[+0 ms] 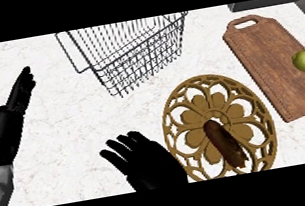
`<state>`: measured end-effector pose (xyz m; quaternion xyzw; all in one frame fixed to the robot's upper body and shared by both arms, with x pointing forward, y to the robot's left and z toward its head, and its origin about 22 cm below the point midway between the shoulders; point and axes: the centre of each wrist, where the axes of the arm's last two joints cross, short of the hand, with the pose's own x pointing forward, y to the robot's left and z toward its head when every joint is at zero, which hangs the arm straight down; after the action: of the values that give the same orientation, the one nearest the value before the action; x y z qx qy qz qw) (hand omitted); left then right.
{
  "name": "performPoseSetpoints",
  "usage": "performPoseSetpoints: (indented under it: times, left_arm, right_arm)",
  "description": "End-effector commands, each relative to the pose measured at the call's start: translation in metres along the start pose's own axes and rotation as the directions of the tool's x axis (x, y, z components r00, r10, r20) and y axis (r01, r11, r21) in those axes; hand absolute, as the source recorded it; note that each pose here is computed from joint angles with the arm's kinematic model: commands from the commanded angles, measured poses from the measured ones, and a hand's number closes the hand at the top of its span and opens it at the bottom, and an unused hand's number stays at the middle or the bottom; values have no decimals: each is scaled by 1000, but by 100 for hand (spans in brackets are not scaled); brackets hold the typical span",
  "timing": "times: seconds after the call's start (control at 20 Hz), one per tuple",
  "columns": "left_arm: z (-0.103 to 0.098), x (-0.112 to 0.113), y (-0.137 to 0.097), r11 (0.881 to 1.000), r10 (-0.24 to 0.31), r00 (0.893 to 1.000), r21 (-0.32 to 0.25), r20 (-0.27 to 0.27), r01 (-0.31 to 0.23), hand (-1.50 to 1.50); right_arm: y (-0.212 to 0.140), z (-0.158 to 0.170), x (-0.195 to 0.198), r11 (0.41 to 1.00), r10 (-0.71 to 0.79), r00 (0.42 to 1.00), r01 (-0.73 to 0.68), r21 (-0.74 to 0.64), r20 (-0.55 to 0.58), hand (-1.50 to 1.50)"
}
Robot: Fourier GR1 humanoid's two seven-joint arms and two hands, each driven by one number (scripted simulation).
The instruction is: Pick the sweet potato from the placemat and place it in the basket
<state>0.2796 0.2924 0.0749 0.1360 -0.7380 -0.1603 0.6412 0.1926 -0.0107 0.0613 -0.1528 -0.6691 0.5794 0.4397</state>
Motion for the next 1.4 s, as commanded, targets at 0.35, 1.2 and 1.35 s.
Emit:
performPoseSetpoints:
  times: [0.35,1.2,1.35]
  left_arm:
    - [-3,-5,2,1000,4,1000,-1,15,-4,0]
    - [-10,3,2,1000,6,1000,-3,21,-6,0]
    - [3,-9,-1,1000,3,1000,-2,20,-3,0]
  right_arm:
    - [-30,-29,33,675,638,767,-515,528,-68,-150]
    - [-86,-60,17,530,723,682,-451,718,-105,-150]
    - [-69,-54,12,488,745,661,-449,748,-89,-150]
